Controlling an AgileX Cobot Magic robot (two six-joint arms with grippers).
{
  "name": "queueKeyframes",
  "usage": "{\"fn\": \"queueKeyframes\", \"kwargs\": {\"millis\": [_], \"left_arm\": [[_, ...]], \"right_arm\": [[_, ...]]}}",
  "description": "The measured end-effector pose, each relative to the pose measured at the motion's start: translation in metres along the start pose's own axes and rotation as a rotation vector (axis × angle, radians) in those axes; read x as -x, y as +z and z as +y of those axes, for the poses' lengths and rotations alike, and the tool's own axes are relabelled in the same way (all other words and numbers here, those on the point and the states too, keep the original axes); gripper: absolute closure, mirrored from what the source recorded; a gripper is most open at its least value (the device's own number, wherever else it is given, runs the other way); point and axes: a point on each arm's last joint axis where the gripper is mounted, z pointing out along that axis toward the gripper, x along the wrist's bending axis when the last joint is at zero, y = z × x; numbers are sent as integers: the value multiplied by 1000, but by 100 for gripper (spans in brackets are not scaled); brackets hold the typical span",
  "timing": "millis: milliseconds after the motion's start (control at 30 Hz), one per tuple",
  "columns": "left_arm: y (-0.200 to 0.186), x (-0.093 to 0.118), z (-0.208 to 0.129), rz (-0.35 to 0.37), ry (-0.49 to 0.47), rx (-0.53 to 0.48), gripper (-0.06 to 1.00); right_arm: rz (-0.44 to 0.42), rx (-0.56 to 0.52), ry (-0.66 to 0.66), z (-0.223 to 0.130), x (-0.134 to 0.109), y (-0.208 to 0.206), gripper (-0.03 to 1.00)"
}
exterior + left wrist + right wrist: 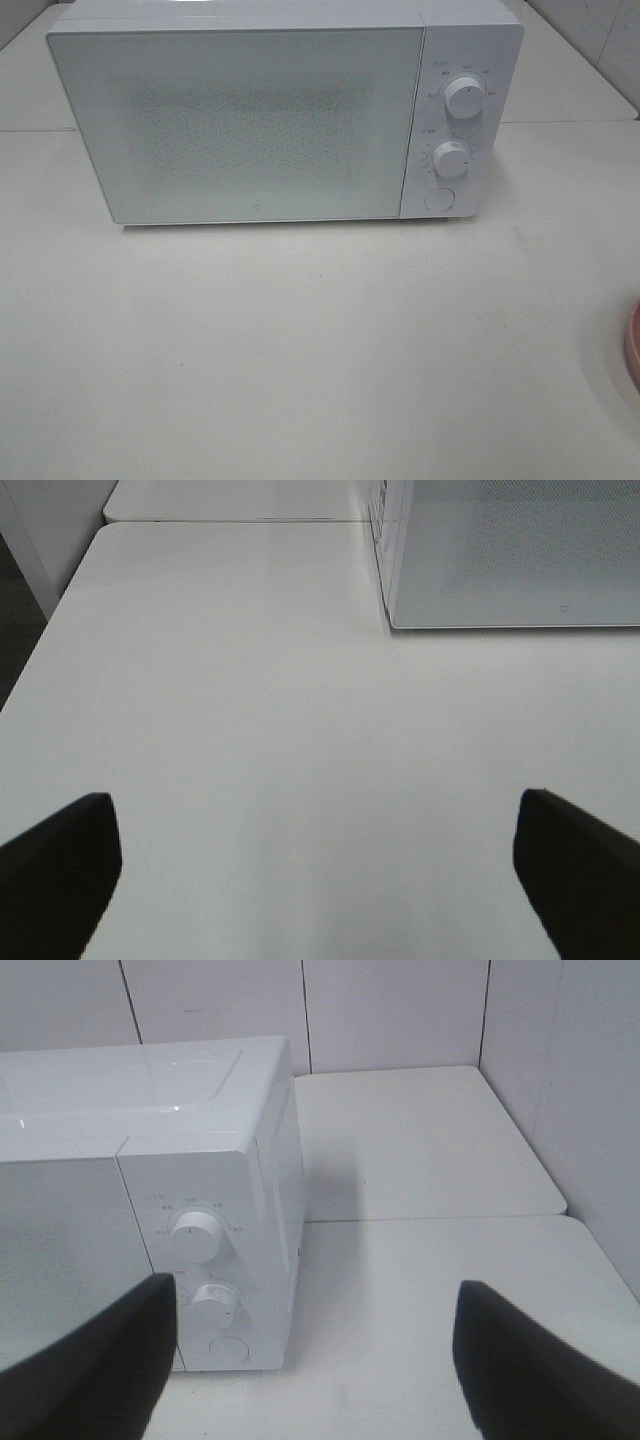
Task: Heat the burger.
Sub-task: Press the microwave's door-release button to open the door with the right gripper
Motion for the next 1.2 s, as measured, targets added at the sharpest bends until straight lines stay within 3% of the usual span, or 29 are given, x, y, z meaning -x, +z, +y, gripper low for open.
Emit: {"fn": "queueKeyframes", "kwargs": {"millis": [400, 600, 933, 1200], "left_arm": [[0, 0, 0, 0, 0, 0, -5], [0, 0, 0, 0, 0, 0, -5], [0, 0, 0, 0, 0, 0, -5], [0, 0, 0, 0, 0, 0, -5]], "right_arm": [[-14, -139, -2, -19, 2, 57, 23], [-13, -150, -2, -25, 2, 72, 23], [22, -27, 1, -48, 4, 92, 23], [34, 1, -23, -65, 5, 98, 23]]}}
